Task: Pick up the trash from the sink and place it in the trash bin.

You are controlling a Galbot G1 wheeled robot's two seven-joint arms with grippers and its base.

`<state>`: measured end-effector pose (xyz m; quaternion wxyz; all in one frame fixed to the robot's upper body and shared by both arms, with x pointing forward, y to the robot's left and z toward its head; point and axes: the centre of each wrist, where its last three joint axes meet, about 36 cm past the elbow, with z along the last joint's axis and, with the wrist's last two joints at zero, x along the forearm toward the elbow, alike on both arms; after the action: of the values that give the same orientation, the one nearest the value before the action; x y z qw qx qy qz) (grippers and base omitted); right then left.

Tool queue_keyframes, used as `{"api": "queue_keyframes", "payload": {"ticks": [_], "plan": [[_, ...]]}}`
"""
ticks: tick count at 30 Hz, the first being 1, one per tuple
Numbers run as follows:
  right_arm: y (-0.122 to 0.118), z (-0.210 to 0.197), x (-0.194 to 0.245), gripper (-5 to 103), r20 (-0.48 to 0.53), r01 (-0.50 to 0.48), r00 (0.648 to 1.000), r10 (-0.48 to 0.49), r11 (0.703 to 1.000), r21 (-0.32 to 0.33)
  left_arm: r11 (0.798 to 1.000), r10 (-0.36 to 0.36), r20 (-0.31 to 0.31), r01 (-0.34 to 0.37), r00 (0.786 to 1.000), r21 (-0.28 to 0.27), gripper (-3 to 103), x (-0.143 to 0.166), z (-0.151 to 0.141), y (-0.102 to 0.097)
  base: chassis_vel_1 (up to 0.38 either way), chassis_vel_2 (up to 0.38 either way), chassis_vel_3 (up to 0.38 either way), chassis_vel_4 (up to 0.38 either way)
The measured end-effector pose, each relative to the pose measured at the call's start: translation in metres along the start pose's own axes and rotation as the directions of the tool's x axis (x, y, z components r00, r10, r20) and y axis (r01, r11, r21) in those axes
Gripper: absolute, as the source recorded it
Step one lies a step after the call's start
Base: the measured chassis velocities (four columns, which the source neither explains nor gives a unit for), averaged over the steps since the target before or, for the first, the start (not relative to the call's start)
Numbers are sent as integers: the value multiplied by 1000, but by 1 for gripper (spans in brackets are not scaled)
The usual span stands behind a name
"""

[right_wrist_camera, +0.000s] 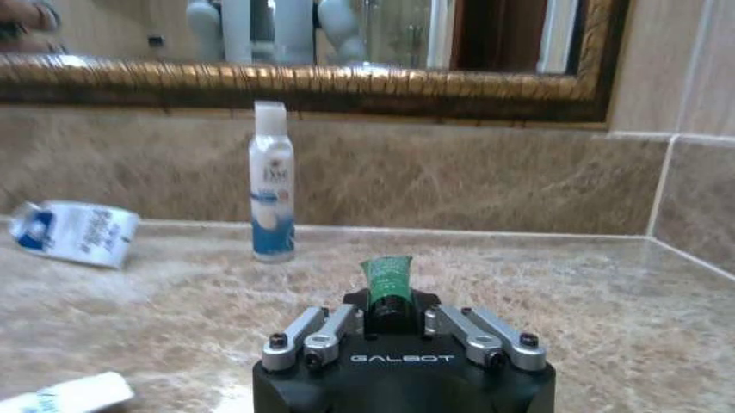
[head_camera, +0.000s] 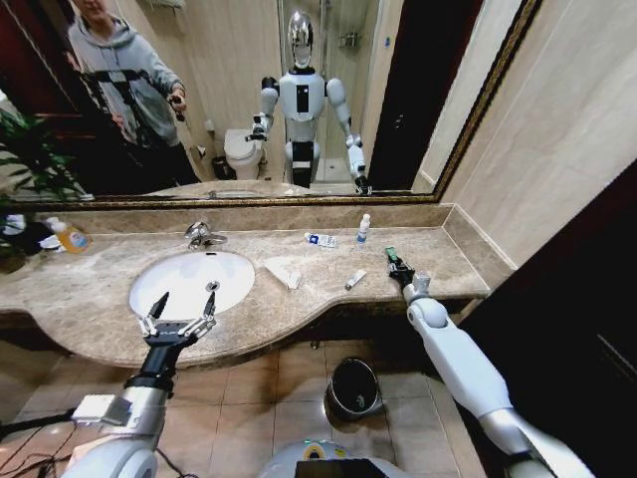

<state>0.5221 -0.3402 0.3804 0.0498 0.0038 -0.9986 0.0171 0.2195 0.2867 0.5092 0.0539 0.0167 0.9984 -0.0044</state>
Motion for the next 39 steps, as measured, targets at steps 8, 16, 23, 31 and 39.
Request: {"api": "queue_keyframes", "payload": {"ticks": [8, 16, 23, 31, 39], "plan": [[-8, -12, 55, 21, 46, 41, 998, -39, 999, -31, 1000, 0, 0, 0, 1000, 0, 100, 0, 0, 0, 0, 0, 0, 0], [-9, 5, 112, 21, 88, 63, 994, -58, 997, -50, 1000, 0, 0, 0, 1000, 0, 100, 0, 0, 0, 0, 0, 0, 0], [-7, 73, 196, 21, 67, 54, 996, -51, 998, -44, 1000, 0, 0, 0, 1000, 0, 100, 0, 0, 0, 0, 0, 0, 0], [-8, 143, 251, 21, -4, 41, 999, -41, 999, 27, 1000, 0, 0, 0, 1000, 0, 100, 0, 0, 0, 0, 0, 0, 0], [-1, 205, 266, 21, -95, 58, 994, -51, 996, 72, 1000, 0, 0, 0, 1000, 0, 100, 0, 0, 0, 0, 0, 0, 0]]}}
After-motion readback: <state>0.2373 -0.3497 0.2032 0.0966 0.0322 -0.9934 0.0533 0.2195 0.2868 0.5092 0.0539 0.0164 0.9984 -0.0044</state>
